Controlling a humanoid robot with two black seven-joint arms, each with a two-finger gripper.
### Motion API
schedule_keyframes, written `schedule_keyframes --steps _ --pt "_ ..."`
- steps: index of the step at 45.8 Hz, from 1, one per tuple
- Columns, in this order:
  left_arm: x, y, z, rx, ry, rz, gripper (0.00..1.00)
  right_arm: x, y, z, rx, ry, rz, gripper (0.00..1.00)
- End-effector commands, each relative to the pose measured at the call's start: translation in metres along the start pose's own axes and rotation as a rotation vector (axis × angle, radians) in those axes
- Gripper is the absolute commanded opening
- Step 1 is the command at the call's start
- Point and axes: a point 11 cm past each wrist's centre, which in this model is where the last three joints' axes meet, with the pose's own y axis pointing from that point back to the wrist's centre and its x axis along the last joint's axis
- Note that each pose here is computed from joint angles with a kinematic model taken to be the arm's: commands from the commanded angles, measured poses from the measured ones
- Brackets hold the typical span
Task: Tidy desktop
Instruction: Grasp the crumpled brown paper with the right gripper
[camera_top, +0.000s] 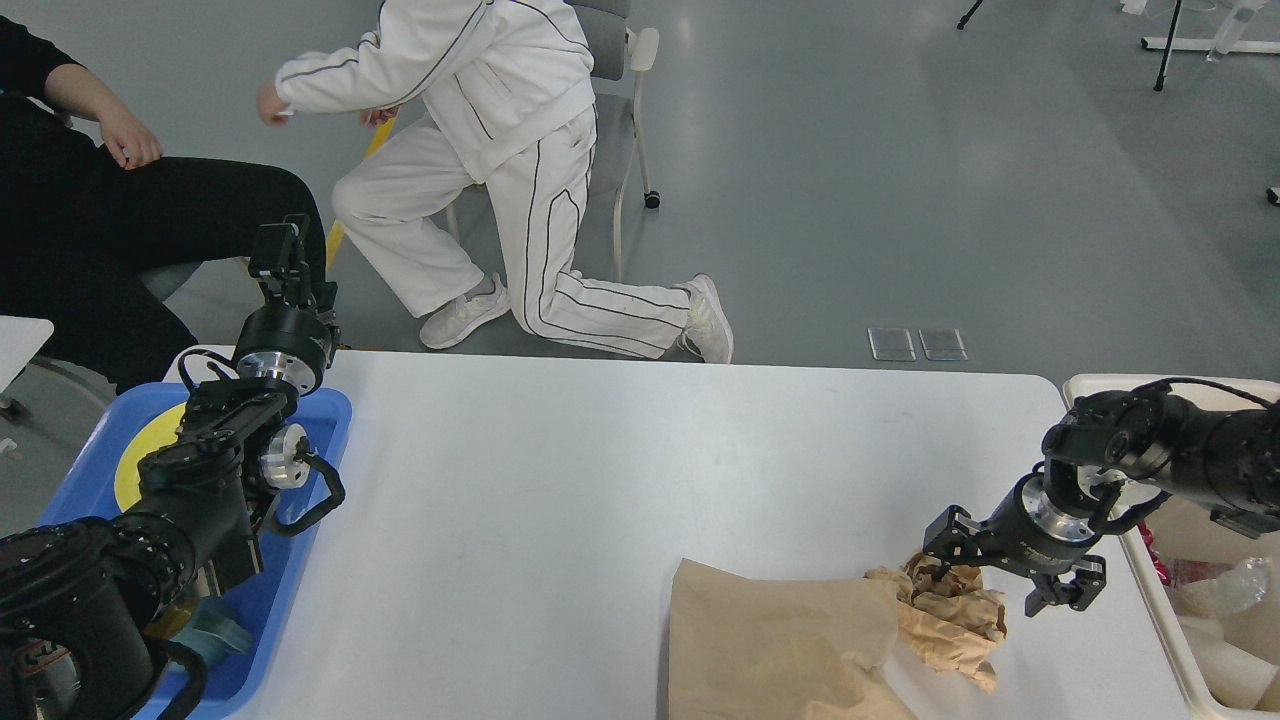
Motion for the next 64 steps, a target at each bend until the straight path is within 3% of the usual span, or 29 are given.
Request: schedule_keyframes --steps 1,18,34,41,48,64 --pt "0.0 0.0 -0.001 0.001 0.0 0.0 0.97 0.0 0.001 -0.002 0.004 0.001 0.001 1.0" --pt "0.0 0.0 0.0 0.0 0.0 0.0 0.97 0.003 0.009 -0.028 0.093 -0.006 0.009 0.97" --pt "0.0 0.0 0.0 0.0 0.0 0.0 0.97 -0.002 -0.002 -0.029 0.089 -0.009 0.01 0.94" --pt "0.0 0.0 0.0 0.0 0.0 0.0 0.97 0.001 -0.006 -0.031 0.086 -0.015 0.061 0.74" --pt "0.0 0.0 0.0 0.0 0.0 0.0 0.97 -0.004 -0.007 -0.038 0.087 0.005 0.044 0.0" --pt "0.0 0.0 0.0 0.0 0.0 0.0 0.97 0.015 0.01 -0.047 0.101 0.004 0.139 0.0"
